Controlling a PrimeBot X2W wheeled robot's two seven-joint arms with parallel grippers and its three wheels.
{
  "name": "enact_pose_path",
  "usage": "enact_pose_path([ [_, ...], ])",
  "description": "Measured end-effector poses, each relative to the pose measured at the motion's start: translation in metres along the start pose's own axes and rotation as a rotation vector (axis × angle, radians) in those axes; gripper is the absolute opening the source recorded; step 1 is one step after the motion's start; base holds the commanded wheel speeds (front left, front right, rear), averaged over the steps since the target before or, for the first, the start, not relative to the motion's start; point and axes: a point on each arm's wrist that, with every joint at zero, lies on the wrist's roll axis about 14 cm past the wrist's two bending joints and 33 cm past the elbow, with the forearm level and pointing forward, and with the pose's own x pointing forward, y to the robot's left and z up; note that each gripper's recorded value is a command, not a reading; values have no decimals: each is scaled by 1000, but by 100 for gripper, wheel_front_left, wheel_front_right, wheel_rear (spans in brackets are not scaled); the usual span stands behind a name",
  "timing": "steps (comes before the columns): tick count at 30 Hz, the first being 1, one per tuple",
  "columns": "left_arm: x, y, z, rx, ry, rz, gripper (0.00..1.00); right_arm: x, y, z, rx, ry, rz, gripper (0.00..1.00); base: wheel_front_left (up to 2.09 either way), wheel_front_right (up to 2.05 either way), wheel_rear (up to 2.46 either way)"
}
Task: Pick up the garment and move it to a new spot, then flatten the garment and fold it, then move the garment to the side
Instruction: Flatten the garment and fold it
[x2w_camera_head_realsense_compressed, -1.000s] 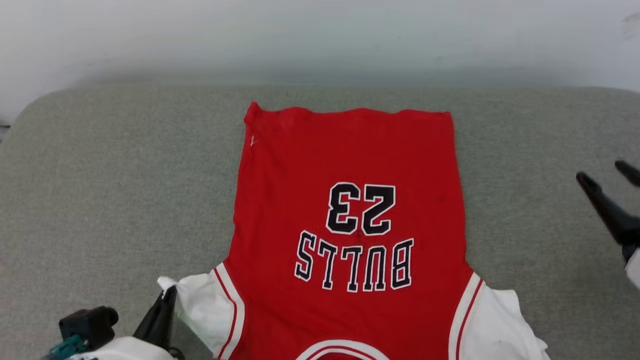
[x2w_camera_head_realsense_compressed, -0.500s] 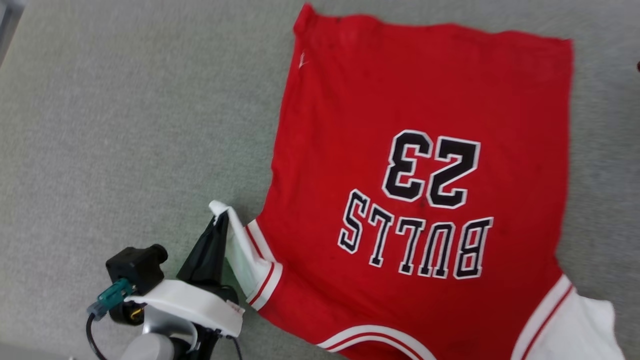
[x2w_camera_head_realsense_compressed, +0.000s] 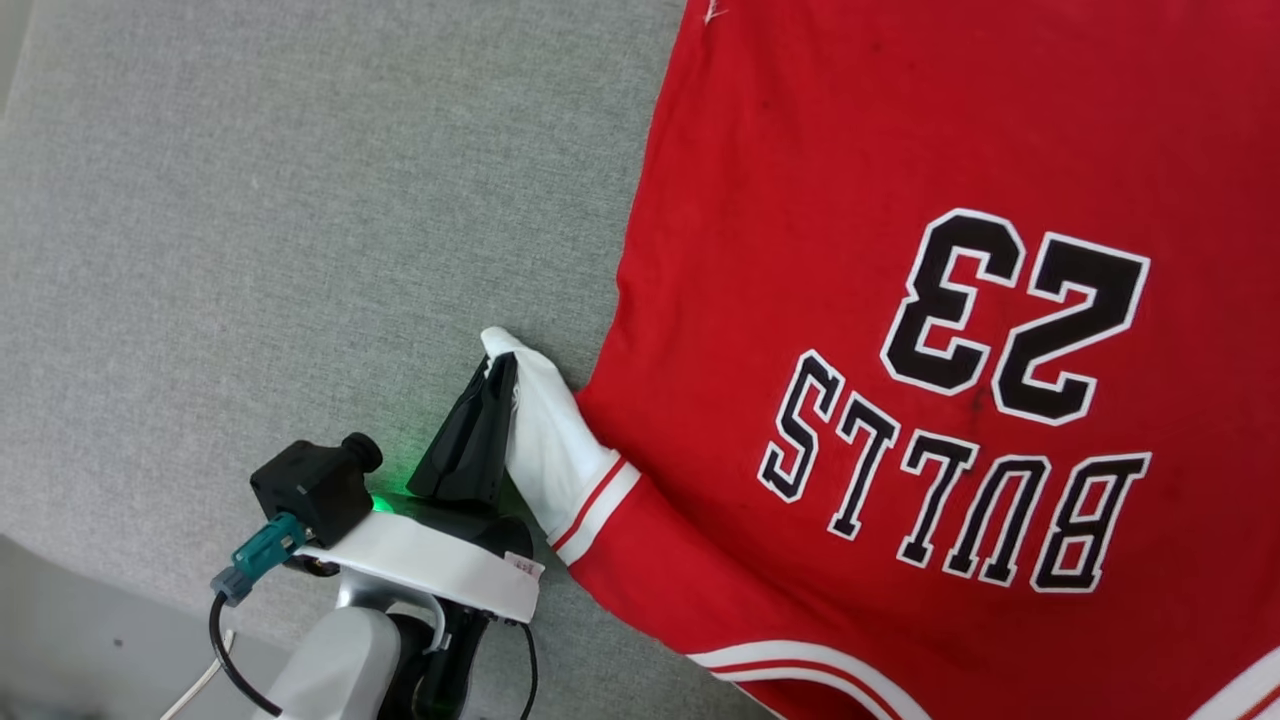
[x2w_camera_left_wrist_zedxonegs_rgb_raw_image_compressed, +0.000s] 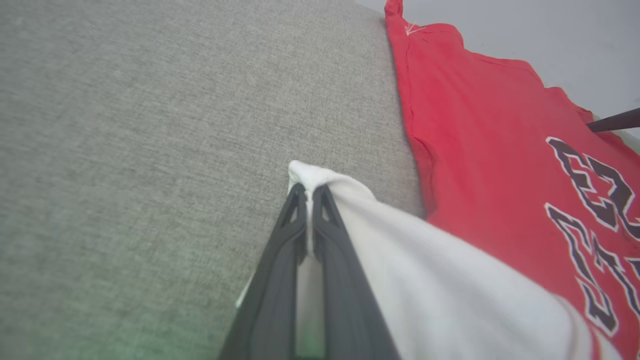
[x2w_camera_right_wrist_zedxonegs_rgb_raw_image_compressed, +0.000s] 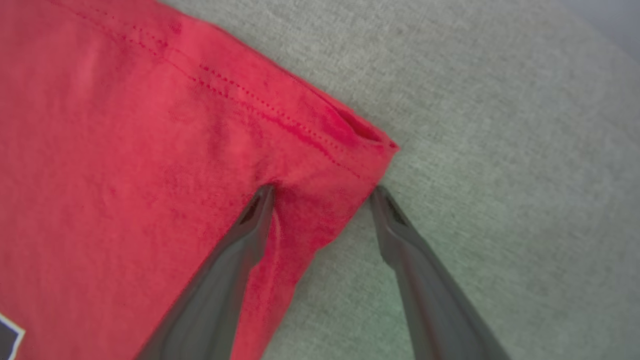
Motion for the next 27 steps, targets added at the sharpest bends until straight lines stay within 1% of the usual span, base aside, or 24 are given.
enact_pose_path([
  [3, 0, 5, -4, 1, 7, 18, 0, 10, -1, -5, -17, 26, 1, 100, 0, 0, 0],
  [4, 0, 6, -5, 1, 7, 21, 0, 10, -1, -5, -17, 25, 1, 92, 0, 0, 0],
  [5, 0, 6, -5, -1, 9, 21, 0, 10, -2, -5, -19, 16, -2, 22, 0, 0, 0],
  [6, 0, 5, -5, -4, 7, 22, 0, 9, -3, -4, -26, 4, -7, 0, 0, 0, 0],
  [8, -1, 5, -4, -11, 1, 22, 0, 5, 0, -1, -35, -23, -1, 0, 0, 0, 0],
  [10, -2, 5, -2, -11, -6, 23, 0, 0, 7, 4, -14, -69, 31, 0, 0, 0, 0],
  [14, -7, 6, 3, -16, -24, 25, 0, -19, 11, 9, -30, -142, 30, 0, 0, 0, 0],
  [20, -22, 8, 19, -20, -67, 29, 0, -68, 10, 6, -40, -277, 23, 0, 0, 0, 0],
  [25, -36, 9, 27, -20, -85, 27, 0, -106, 1, -28, -33, -328, -2, 0, 0, 0, 0],
  [26, -45, 9, 31, -29, -95, 20, 0, -123, -2, -61, -19, -329, -17, 0, 0, 0, 0],
  [27, -48, 9, 32, -31, -97, 19, 0, -129, -3, -74, -10, -323, -21, 0, 0, 0, 0],
])
